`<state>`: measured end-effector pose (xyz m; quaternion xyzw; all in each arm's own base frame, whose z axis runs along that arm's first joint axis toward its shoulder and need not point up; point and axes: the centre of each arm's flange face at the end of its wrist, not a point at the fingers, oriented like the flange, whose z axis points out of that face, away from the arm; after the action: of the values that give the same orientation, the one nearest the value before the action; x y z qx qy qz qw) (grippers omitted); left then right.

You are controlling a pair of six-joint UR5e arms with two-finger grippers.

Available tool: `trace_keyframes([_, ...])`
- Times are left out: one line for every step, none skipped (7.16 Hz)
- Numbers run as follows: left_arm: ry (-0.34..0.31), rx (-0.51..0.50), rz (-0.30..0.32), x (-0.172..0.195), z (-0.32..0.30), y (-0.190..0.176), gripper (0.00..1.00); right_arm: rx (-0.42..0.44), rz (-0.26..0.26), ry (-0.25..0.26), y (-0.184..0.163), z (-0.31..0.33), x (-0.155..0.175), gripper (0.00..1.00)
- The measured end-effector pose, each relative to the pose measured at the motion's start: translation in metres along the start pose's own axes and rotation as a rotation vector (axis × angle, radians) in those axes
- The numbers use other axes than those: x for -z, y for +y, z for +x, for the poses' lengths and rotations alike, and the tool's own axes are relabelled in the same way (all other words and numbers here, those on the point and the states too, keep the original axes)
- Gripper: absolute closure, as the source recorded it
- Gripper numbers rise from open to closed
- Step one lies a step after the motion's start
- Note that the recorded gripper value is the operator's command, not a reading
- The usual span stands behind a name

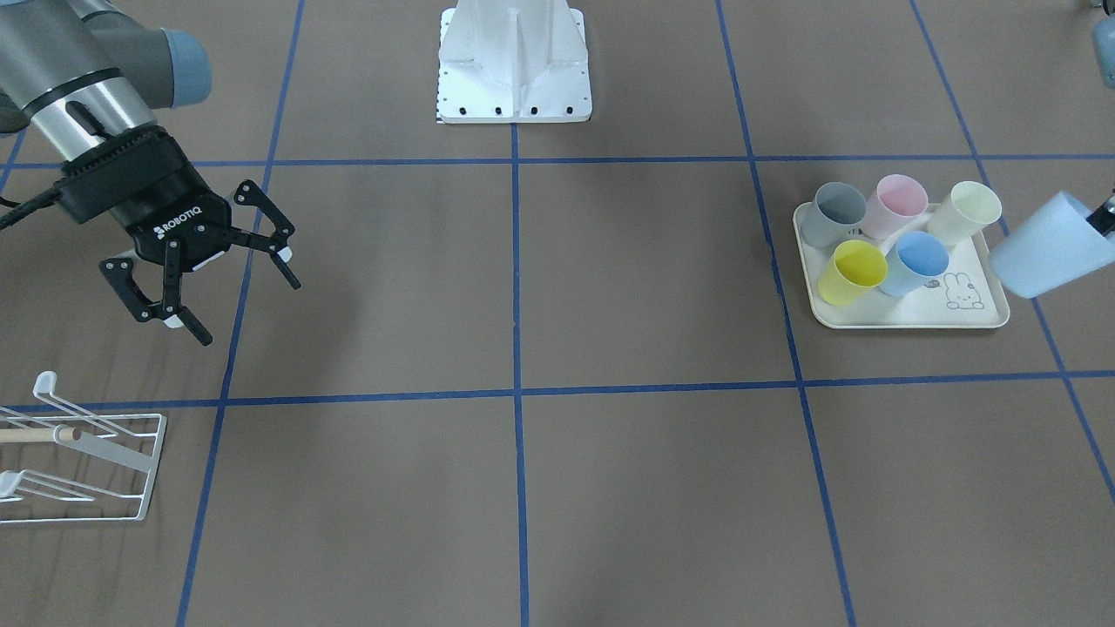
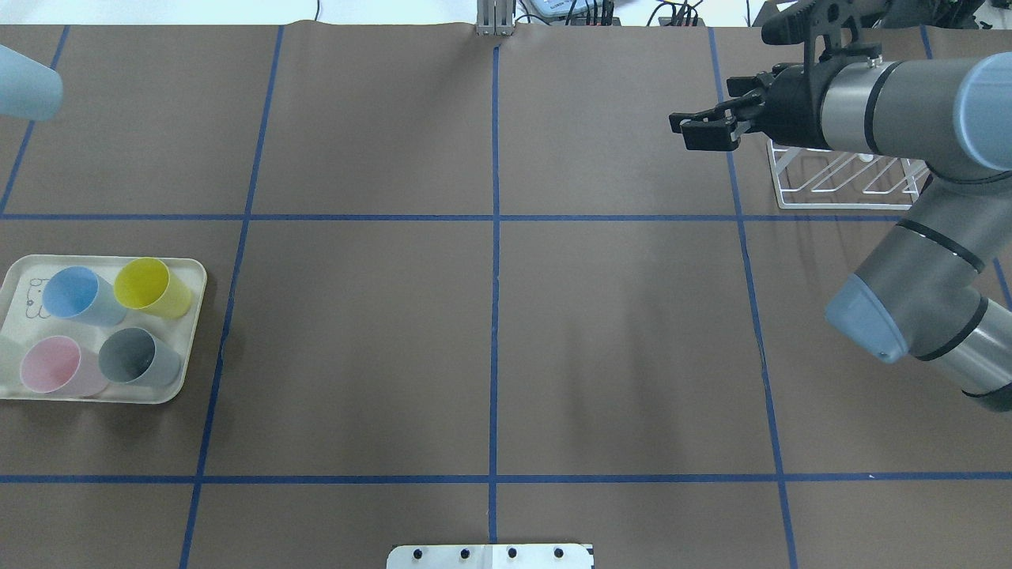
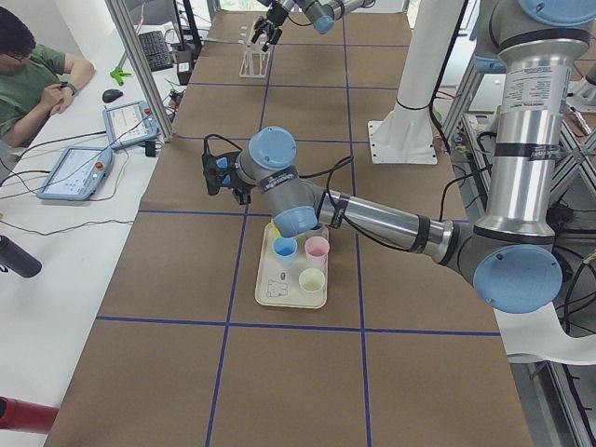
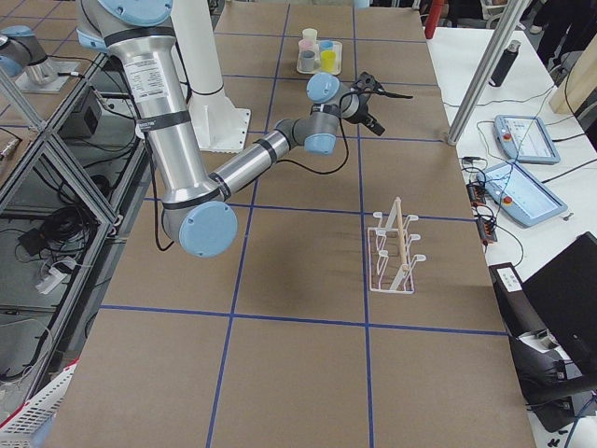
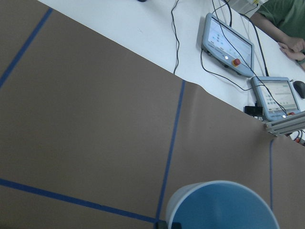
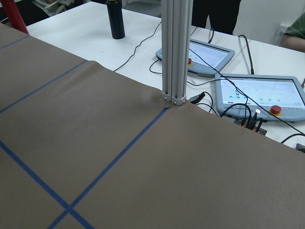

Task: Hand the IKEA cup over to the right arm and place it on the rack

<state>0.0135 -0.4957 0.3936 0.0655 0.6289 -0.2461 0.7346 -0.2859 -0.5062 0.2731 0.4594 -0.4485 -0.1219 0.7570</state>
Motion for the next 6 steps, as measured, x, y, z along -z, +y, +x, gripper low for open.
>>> trace_keyframes([0.037, 0.103, -0.065, 0.002, 0.031, 0.010, 1.00, 0.059, 0.011, -0.024, -0.001, -0.015, -0.006, 0.02])
trace_keyframes([0.067, 0.180, -0.115, -0.001, 0.064, 0.020, 1.00, 0.117, 0.027, -0.059, -0.008, -0.035, -0.011, 0.03])
trace_keyframes([0.094, 0.213, -0.161, -0.010, 0.095, 0.033, 1.00, 0.165, 0.047, -0.104, -0.017, -0.062, -0.016, 0.03])
trace_keyframes([0.115, 0.208, -0.202, -0.021, 0.117, 0.047, 1.00, 0.202, 0.072, -0.155, -0.027, -0.093, -0.020, 0.02])
trace_keyframes([0.134, 0.184, -0.229, -0.036, 0.135, 0.066, 1.00, 0.232, 0.109, -0.209, -0.036, -0.128, -0.022, 0.04])
trace_keyframes([0.155, 0.164, -0.247, -0.052, 0.151, 0.088, 1.00, 0.247, 0.146, -0.242, -0.041, -0.154, -0.023, 0.05])
